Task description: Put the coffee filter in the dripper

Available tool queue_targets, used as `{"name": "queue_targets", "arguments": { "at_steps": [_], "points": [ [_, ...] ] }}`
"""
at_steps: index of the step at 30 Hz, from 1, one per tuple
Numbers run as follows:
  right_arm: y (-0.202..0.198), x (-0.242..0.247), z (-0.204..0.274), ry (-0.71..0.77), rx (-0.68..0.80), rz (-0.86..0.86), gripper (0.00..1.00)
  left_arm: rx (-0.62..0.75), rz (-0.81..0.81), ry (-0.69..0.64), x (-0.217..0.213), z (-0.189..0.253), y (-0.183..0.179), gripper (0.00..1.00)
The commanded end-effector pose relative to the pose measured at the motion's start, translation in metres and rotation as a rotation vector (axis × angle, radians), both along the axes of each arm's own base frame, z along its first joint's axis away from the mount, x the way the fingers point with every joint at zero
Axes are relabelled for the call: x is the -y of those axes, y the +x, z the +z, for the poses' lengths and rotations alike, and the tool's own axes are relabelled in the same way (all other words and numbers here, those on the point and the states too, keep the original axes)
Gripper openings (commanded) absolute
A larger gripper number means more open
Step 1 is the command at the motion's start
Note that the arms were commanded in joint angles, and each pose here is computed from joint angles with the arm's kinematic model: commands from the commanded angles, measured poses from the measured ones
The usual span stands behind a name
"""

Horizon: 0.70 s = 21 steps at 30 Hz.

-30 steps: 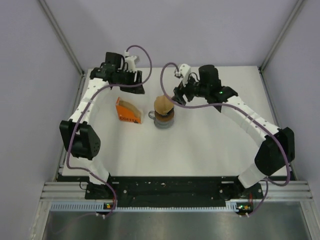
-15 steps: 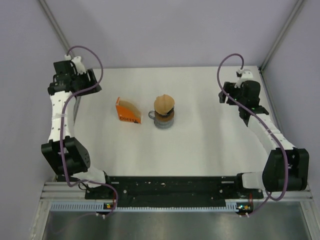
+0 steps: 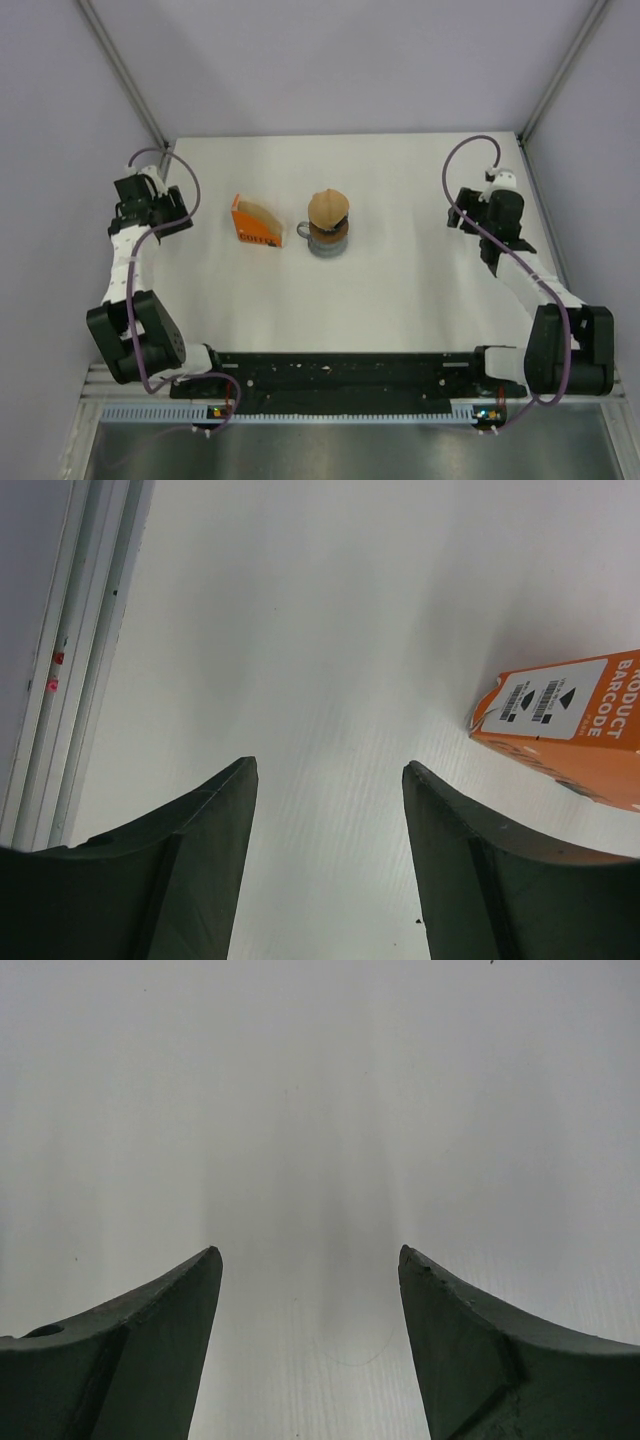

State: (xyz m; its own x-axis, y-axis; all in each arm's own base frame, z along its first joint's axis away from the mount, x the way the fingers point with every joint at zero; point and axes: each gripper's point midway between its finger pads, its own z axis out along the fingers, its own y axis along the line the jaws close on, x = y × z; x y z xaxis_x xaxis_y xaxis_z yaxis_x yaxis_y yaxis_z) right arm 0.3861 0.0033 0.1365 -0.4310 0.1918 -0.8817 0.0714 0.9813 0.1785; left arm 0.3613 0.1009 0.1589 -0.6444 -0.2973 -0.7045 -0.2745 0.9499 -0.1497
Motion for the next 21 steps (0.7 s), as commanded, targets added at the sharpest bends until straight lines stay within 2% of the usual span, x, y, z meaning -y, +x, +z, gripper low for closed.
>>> {"name": "queue_targets", "arguments": {
  "at_steps": [1,16,21],
  "points": [
    [0.004,0.002,0.021,-0.001,0.111,-0.014,0.72,0.146,0.019,0.07,-0.01,0.016,0.008,0.66],
    [-0.009,0.006,0.002,-0.021,0.183,-0.031,0.72,0.038,-0.038,0.026,-0.001,-0.043,0.0,0.66],
    [-0.012,0.008,-0.005,-0.024,0.183,-0.036,0.72,0.042,-0.1,0.028,0.006,-0.051,-0.003,0.65]
  ]
}}
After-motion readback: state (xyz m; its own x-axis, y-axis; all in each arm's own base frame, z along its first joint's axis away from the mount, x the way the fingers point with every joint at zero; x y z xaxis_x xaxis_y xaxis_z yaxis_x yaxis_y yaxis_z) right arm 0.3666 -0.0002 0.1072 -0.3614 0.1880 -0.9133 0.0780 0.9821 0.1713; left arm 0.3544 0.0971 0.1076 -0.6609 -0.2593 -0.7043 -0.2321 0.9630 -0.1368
